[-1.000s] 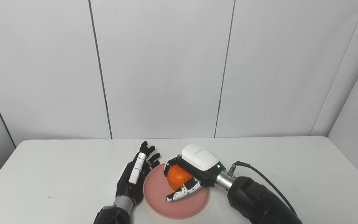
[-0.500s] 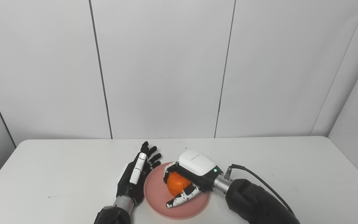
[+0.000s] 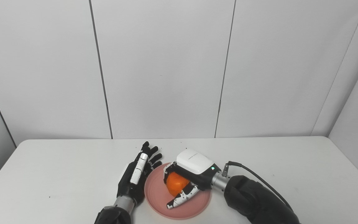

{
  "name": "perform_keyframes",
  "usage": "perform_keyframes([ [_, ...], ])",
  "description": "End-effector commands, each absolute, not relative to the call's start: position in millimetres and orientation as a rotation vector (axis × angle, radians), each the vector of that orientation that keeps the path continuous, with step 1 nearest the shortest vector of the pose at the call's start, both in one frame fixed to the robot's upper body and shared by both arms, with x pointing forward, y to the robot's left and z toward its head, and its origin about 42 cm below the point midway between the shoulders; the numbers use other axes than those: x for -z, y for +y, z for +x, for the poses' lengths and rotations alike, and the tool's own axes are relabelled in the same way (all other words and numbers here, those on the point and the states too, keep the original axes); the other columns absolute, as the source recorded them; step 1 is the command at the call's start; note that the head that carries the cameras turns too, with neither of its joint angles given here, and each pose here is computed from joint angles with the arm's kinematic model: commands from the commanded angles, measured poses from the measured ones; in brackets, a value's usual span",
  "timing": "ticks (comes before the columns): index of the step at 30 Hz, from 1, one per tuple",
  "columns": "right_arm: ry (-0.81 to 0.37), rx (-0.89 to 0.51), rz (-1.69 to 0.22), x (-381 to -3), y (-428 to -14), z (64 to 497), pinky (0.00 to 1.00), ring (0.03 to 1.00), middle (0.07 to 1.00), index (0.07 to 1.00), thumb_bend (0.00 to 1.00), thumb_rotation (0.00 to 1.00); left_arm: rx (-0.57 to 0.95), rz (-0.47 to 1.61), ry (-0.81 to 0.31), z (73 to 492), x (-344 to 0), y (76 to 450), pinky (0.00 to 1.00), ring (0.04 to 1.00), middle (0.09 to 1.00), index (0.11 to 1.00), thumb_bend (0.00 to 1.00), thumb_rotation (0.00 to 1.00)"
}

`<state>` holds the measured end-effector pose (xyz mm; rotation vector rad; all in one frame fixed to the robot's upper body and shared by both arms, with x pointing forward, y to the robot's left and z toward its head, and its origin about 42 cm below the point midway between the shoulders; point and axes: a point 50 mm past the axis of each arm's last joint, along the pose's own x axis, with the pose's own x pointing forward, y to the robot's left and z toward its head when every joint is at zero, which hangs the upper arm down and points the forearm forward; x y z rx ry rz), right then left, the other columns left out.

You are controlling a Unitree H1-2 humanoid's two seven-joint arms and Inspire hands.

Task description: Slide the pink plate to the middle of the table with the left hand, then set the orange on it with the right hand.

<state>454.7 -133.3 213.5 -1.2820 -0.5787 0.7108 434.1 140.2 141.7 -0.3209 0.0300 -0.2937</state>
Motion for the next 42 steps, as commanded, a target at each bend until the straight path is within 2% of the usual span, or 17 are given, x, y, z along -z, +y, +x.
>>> perform_keyframes([
  [1, -0.675, -0.664, -1.265, -245, -135, 463, 0.33, 0.392, 0.469, 0.479, 0.65, 0.50, 0.287, -0.320, 0.098, 430, -128, 138, 0.90, 0.900, 0.937, 1.000, 0.78, 0.71],
  [3, -0.675, -0.662, -1.269, -247, -136, 463, 0.37, 0.451, 0.545, 0.579, 0.71, 0.60, 0.285, -0.321, 0.100, 430, -129, 137, 0.91, 0.895, 0.936, 1.000, 0.77, 0.71],
  [11, -0.669, -0.650, -1.287, -262, -139, 461, 0.44, 0.533, 0.631, 0.658, 0.84, 0.82, 0.291, -0.313, 0.096, 429, -141, 138, 0.92, 0.891, 0.943, 1.000, 0.73, 0.72],
  [19, -0.655, -0.674, -1.289, -270, -144, 459, 0.44, 0.538, 0.632, 0.686, 0.84, 0.82, 0.289, -0.334, 0.113, 427, -149, 133, 0.90, 0.894, 0.944, 1.000, 0.79, 0.69],
  [26, -0.664, -0.647, -1.246, -271, -151, 459, 0.43, 0.536, 0.642, 0.731, 0.78, 0.74, 0.285, -0.315, 0.115, 426, -149, 129, 0.87, 0.881, 0.921, 1.000, 0.78, 0.71],
  [29, -0.688, -0.620, -1.213, -276, -156, 457, 0.43, 0.543, 0.645, 0.745, 0.79, 0.83, 0.287, -0.310, 0.114, 426, -149, 127, 0.88, 0.885, 0.934, 1.000, 0.79, 0.70],
  [32, -0.703, -0.589, -1.174, -279, -161, 454, 0.47, 0.588, 0.674, 0.753, 0.78, 0.86, 0.275, -0.315, 0.122, 425, -151, 125, 0.87, 0.864, 0.929, 1.000, 0.80, 0.69],
  [35, -0.736, -0.492, -1.017, -276, -176, 447, 0.51, 0.611, 0.684, 0.743, 0.74, 0.82, 0.276, -0.315, 0.110, 422, -156, 125, 0.88, 0.852, 0.935, 1.000, 0.80, 0.69],
  [39, -0.709, -0.324, -0.781, -265, -199, 441, 0.58, 0.659, 0.710, 0.758, 0.73, 0.90, 0.269, -0.316, 0.103, 417, -163, 127, 0.90, 0.850, 0.917, 1.000, 0.78, 0.69],
  [42, -0.646, -0.226, -0.628, -253, -207, 432, 0.59, 0.670, 0.711, 0.759, 0.73, 0.93, 0.264, -0.310, 0.101, 412, -168, 131, 0.88, 0.848, 0.914, 1.000, 0.77, 0.71],
])
